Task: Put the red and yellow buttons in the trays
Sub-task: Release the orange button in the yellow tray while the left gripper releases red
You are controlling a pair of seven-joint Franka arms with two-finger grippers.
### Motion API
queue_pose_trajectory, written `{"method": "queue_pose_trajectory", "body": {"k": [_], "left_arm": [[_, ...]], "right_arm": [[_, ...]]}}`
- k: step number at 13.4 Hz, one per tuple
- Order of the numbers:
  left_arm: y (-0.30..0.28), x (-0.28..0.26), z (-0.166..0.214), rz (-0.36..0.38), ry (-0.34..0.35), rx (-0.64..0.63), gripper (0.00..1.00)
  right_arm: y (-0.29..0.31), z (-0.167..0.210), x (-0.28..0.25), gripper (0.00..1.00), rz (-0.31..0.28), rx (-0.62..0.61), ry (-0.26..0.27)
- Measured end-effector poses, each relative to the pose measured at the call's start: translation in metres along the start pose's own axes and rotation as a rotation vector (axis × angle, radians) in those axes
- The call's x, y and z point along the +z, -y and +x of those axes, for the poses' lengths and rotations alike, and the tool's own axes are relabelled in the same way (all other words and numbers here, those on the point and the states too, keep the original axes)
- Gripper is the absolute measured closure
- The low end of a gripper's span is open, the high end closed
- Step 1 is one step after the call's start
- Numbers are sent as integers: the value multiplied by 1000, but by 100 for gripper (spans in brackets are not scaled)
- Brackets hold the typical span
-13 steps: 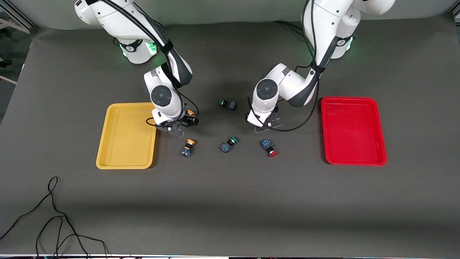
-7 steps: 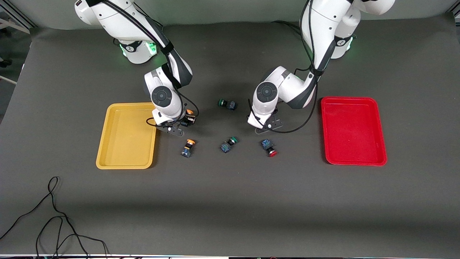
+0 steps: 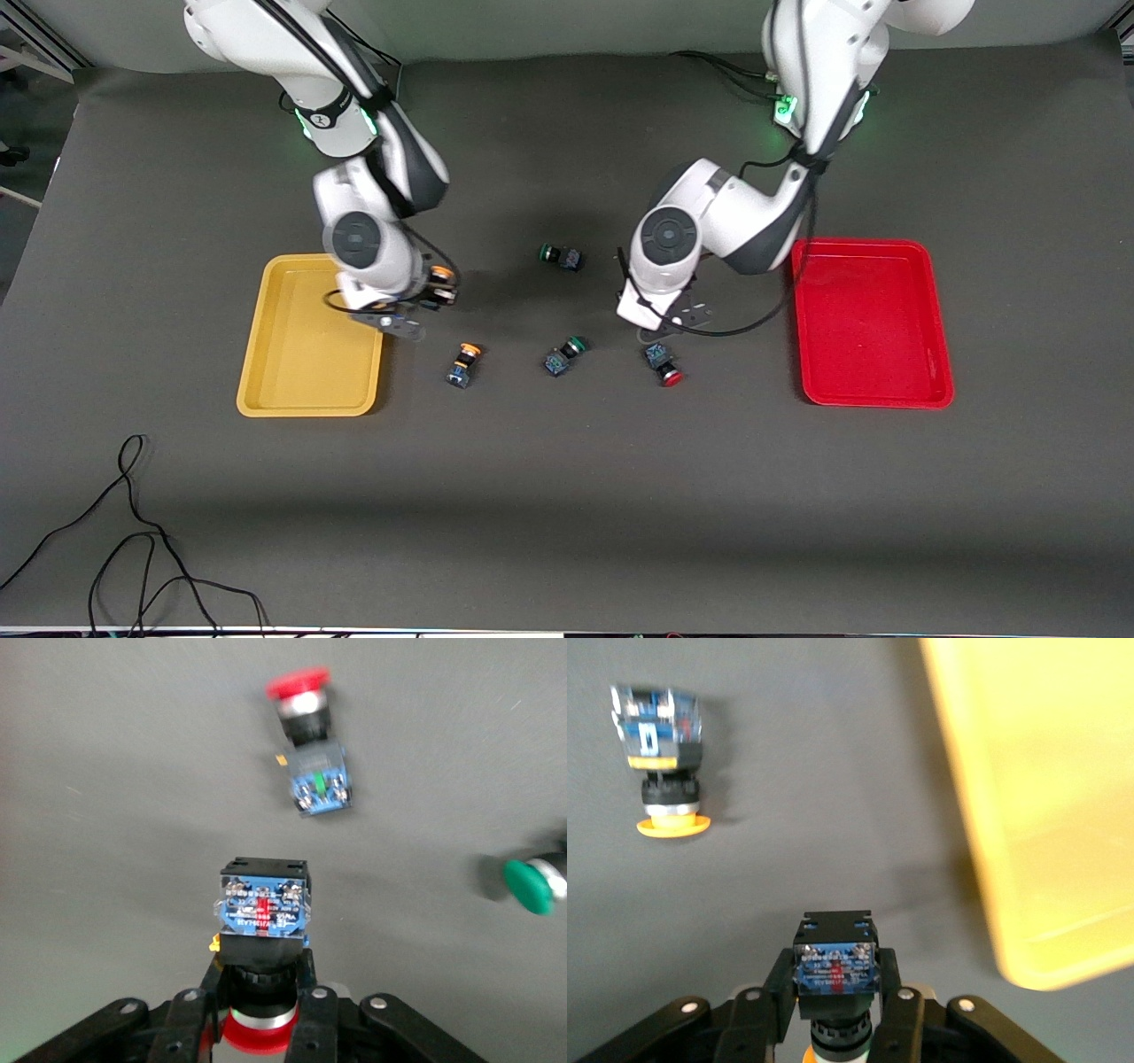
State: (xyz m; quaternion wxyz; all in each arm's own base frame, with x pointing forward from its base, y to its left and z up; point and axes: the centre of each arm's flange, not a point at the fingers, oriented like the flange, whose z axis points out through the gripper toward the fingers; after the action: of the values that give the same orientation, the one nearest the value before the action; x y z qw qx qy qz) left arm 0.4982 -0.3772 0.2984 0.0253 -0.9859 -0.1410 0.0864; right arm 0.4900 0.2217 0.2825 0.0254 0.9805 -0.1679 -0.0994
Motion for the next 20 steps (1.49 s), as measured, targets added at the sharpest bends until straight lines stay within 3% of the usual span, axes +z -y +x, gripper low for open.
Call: {"method": "queue_pose_trajectory", "body": {"k": [3,5,9,12,15,18,20], "left_arm": [[62,-97,14,2,17,137,67],[116,-142,28,-3,30,207,67],[226,-164,77,-20,57,245,67],[307,-140,121,-19,49,256,67],[328,-59,145,-1,-11,261,67],[320,38,150,-6,-24,280,67],[316,72,152,-6,-3,286,67]], "right_arm": [[-80,29,-49,59,18,-48,54],[-135,50,-50,59,1,-73,68],[-200,72,-12,59,-16,-118,67],[-208,71,37,59,-50,-129,32],[-208,72,57,56,-80,-132,29],[-205,74,49,28,-71,-138,15],[-198,76,37,7,-57,-150,-8]]}}
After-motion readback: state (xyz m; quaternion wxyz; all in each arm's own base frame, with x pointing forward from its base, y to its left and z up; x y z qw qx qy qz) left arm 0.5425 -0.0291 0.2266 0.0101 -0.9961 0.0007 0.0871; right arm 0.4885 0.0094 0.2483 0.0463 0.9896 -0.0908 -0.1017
